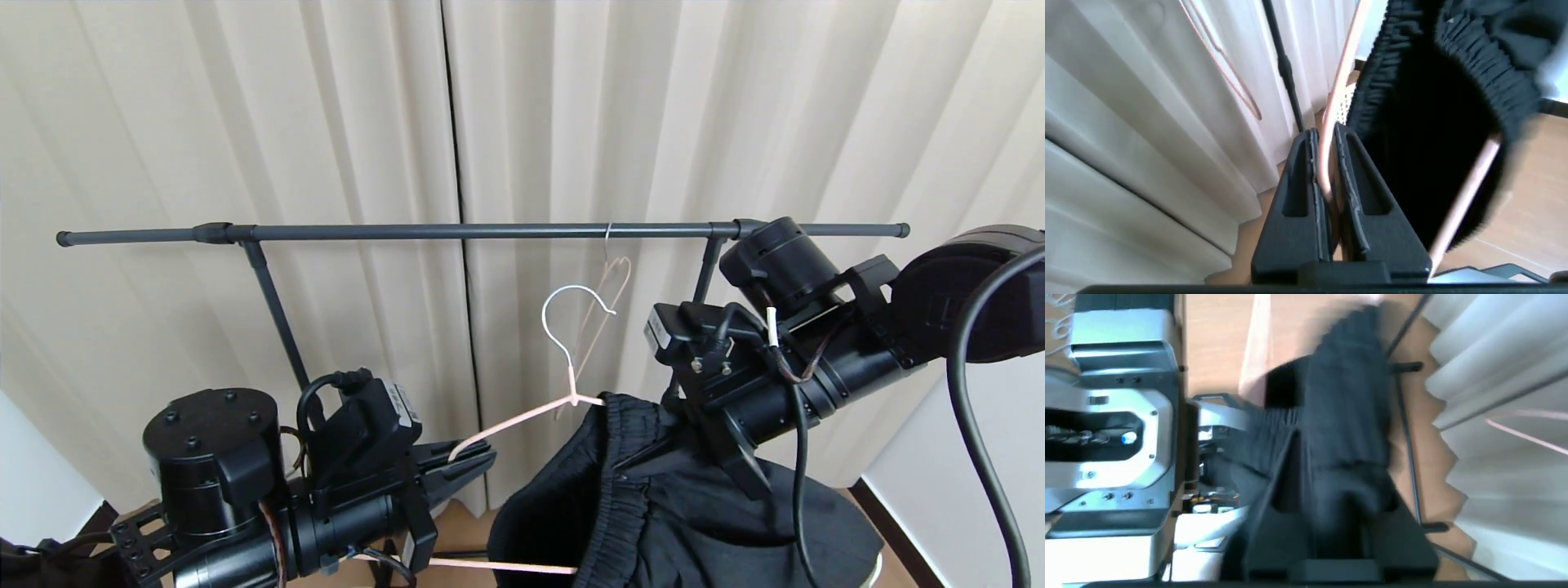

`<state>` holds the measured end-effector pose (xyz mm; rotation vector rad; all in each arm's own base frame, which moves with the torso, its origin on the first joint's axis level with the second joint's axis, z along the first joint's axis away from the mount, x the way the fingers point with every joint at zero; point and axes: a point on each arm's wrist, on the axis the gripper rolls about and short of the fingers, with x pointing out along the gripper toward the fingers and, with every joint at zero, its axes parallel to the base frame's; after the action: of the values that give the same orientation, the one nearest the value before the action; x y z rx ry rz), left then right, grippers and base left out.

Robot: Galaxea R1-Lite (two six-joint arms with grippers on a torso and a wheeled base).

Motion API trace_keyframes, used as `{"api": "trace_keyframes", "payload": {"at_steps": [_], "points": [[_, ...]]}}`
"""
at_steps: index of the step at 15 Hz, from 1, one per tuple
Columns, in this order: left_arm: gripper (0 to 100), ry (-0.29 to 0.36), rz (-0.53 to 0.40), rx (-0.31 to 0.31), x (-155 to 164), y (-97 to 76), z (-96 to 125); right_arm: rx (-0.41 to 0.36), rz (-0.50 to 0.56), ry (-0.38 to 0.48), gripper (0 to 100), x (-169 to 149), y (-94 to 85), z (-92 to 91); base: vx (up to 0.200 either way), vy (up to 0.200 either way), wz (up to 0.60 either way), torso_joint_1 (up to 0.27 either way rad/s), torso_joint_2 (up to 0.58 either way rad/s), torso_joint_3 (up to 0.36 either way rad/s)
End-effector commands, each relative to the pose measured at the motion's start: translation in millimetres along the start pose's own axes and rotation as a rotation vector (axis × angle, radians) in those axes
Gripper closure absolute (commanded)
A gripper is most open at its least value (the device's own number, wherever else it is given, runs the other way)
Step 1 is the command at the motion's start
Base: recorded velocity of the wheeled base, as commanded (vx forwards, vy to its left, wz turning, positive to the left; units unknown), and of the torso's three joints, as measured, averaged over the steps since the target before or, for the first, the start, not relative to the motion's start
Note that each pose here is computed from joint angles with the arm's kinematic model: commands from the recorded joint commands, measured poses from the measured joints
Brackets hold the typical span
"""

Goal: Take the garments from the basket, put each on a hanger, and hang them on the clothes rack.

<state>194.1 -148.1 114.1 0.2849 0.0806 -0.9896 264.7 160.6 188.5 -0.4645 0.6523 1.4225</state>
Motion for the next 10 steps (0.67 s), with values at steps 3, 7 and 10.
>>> {"api": "trace_keyframes", "payload": {"at_steps": [3, 7, 10], "points": [[100, 0.008, -0.006, -0.005, -1.8, -1.7, -2.5, -0.003, -0.006, -0.003, 100, -2.5, 1.5, 0.7, 0.000, 0.000, 0.00, 0.000, 0.00, 0.000], [100, 0.008, -0.006, -0.019, -1.8, -1.7, -2.5, -0.006, -0.007, -0.006, 100, -4.2, 3.4, 1.6, 0.000, 0.000, 0.00, 0.000, 0.00, 0.000], [100, 0.003, -0.006, -0.018, -1.3, -1.5, -2.4, -0.003, -0.007, -0.006, 100, -5.5, 5.9, 1.4, 0.000, 0.000, 0.00, 0.000, 0.00, 0.000]]}}
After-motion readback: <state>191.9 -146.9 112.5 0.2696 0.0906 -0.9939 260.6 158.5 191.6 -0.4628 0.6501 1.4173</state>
